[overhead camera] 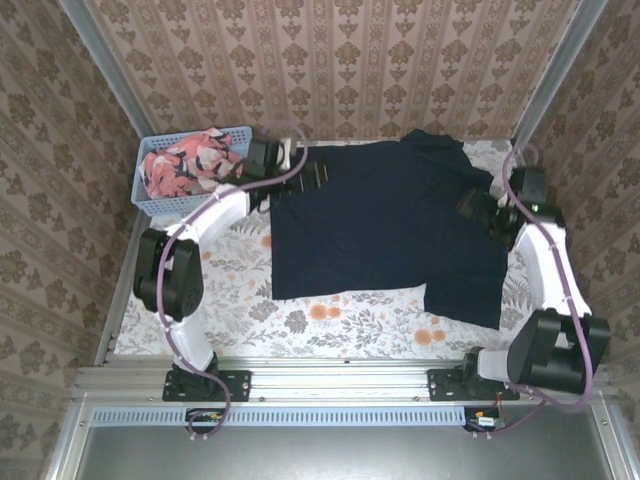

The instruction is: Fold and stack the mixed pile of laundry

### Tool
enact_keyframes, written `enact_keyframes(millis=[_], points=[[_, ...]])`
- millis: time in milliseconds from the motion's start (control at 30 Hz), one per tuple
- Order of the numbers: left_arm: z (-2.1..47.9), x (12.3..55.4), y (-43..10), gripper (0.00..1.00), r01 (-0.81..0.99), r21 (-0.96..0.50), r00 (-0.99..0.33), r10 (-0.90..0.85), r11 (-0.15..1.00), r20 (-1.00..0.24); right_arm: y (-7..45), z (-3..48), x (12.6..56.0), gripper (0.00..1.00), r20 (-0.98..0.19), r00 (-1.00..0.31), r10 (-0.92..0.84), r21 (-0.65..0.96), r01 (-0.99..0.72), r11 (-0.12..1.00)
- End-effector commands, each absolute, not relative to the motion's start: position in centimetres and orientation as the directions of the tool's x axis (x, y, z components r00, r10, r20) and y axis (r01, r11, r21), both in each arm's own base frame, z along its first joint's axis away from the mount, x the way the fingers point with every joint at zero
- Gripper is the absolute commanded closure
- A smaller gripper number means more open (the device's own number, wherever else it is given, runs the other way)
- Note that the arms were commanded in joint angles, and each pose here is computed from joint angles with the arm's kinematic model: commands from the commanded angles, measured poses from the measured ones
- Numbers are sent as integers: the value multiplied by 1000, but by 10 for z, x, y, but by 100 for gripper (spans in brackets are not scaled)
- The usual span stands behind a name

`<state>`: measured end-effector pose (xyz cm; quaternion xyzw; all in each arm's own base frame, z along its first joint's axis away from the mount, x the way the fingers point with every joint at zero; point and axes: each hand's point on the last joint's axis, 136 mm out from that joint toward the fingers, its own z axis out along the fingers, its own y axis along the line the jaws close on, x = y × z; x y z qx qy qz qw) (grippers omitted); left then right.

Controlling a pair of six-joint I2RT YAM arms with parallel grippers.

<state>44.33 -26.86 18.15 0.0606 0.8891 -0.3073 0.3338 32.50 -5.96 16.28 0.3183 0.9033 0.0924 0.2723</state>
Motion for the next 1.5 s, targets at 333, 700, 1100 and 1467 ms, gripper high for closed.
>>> enact_keyframes(millis=[333,700,1100,1467], points=[[62,367,-247,0,132,-569,-882,-166,811,-441,-52,71,201,14,-220,-658,721,140,710,690],[14,396,-183,0,-25,-500,-889,-248,865,-386,-65,52,191,16,-216,-591,777,87,781,619],[29,409,-185,0,-2,-528,-884,-248,850,-396,-31,24,174,38,-70,-617,784,111,776,621],[34,406,-191,0,7,-555,-879,-260,832,-400,-18,29,151,41,-83,-590,803,35,804,594]])
